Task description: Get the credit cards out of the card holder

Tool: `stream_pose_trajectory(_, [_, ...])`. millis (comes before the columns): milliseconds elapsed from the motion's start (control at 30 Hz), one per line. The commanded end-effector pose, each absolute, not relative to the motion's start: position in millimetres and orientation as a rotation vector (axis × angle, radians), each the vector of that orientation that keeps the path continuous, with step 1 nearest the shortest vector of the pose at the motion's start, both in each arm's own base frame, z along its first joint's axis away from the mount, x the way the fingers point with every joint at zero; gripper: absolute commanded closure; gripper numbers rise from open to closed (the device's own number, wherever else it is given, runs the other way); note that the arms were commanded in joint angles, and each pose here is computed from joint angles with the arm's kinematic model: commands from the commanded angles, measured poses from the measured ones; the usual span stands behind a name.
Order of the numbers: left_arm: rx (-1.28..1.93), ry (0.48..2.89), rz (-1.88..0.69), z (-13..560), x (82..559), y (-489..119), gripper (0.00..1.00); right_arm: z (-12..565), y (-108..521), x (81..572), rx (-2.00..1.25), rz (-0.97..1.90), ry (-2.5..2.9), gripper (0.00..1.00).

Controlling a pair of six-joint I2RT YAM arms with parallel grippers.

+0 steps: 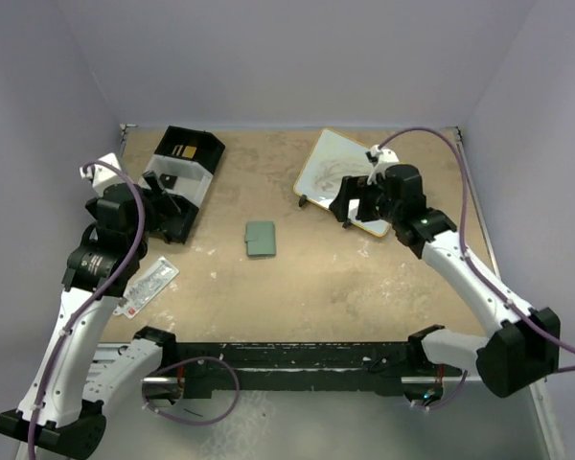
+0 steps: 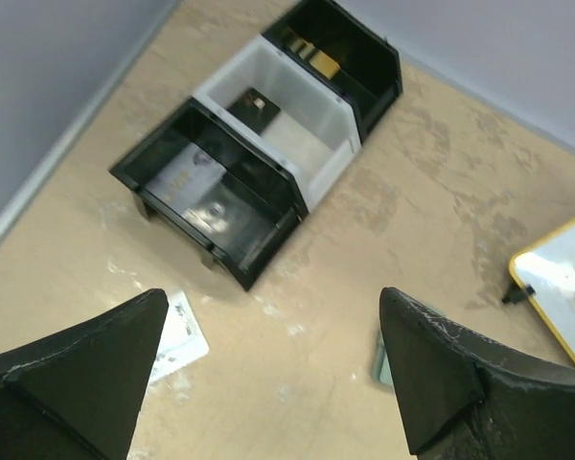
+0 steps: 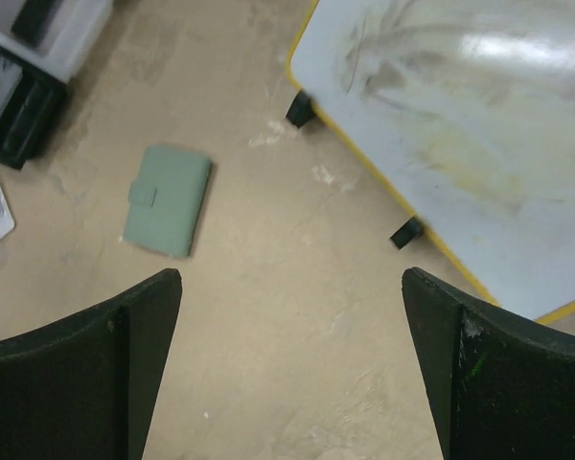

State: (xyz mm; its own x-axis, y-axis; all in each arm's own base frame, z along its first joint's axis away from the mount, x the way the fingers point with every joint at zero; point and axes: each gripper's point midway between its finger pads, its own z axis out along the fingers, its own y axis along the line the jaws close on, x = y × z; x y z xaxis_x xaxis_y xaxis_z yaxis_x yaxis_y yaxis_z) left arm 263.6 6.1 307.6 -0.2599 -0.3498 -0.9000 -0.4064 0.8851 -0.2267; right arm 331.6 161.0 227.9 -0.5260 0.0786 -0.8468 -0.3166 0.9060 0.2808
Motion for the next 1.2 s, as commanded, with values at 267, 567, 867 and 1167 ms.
stream_pose_trajectory(267, [-0.537,2.04,-0.392,243.9,263.7,-61.8,0.13,125.9,234.5,321.9,-0.174,0.759,2.387,0.0])
stream_pose_trajectory(567, [-0.549,2.076,-0.444,233.4,258.8,-69.0,0.14,73.5,256.5,365.4,-0.031,0.583,2.507,0.0])
stream_pose_trajectory(867, [-0.562,2.055,-0.438,240.5,254.6,-65.1,0.14,43.6,226.8,411.5,0.056,0.201,2.508,0.0])
stream_pose_trajectory(1167, [-0.561,2.06,-0.415,244.8,251.2,-61.3,0.14,37.5,180.8,455.3,0.065,0.061,2.46,0.0])
